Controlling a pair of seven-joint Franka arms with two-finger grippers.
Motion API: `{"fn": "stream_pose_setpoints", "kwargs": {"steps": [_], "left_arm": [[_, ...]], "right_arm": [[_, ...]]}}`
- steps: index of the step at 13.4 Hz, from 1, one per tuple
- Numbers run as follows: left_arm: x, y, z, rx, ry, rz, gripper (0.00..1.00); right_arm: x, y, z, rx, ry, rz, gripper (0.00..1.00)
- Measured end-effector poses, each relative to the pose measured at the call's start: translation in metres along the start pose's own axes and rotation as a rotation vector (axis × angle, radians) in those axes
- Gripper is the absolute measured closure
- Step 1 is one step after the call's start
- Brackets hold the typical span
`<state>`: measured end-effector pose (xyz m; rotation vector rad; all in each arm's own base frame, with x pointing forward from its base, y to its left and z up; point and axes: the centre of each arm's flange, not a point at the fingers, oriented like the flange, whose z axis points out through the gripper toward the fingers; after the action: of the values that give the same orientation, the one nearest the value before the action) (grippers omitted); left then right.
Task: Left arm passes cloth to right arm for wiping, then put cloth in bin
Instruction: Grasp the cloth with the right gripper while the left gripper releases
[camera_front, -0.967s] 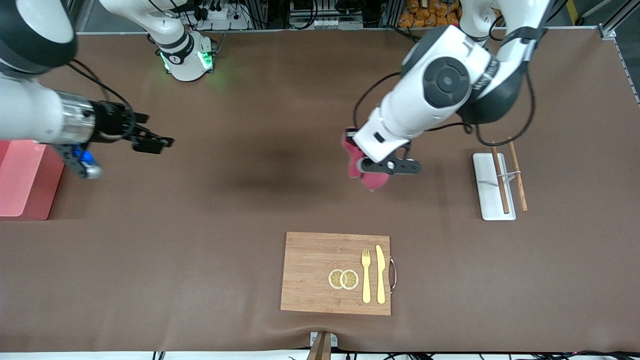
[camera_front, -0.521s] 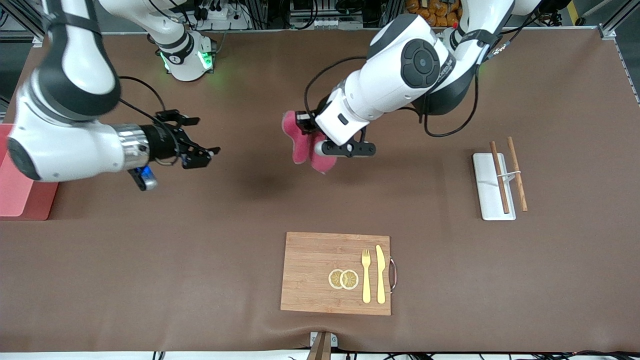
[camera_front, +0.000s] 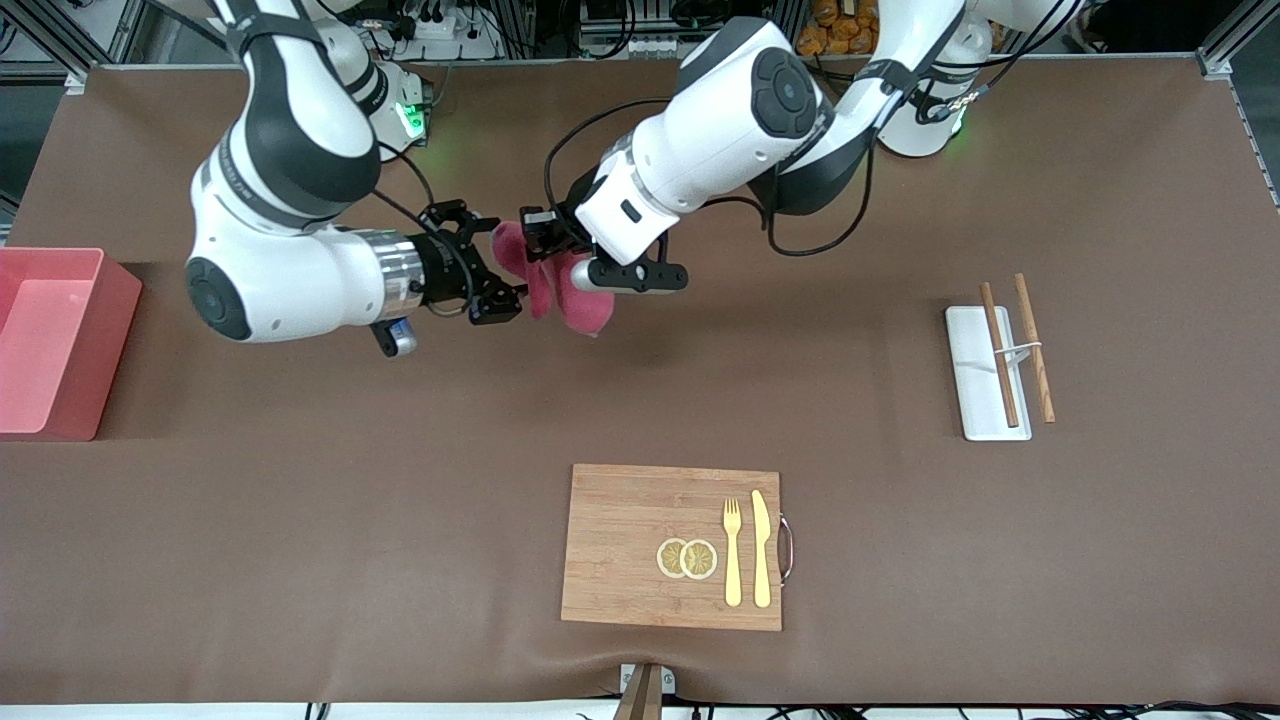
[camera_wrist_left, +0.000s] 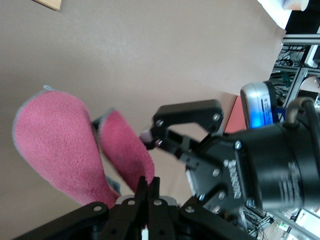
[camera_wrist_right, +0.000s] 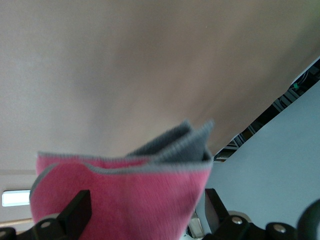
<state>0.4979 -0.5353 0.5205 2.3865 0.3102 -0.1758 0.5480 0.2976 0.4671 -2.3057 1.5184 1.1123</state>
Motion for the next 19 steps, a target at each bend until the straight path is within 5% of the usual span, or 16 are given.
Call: {"fn": "stream_pose_setpoints", "kwargs": {"steps": [2,10,12,13,16,19], "left_arm": [[0.002,0.000,0.001,-0.004,0.006,-0.003,0.98],[0.003,0.000,-0.001,-0.006,0.010,-0.004,0.98],[0.005,0.000,-0.003,-0.009,0.013,-0.005,0.98],[0.007,0.000,-0.006,-0.012,0.017,-0.006,0.93],[0.016,0.002,-0.021,-0.002,0.067,0.024,0.59],[0.018,0.002,-0.032,0.030,0.098,0.055,0.26]], "right_arm": [[-0.012,0.002,0.001,0.008,0.004,-0.006,0.00],[-0.013,0.001,-0.001,0.032,0.008,-0.006,0.93],[-0.012,0.000,-0.002,0.038,0.009,-0.006,0.96],[-0.012,0.000,-0.002,0.039,0.009,-0.008,0.96],[-0.003,0.001,-0.007,0.038,0.030,-0.094,0.96],[0.017,-0.001,0.005,0.003,0.215,-0.224,0.96]]}}
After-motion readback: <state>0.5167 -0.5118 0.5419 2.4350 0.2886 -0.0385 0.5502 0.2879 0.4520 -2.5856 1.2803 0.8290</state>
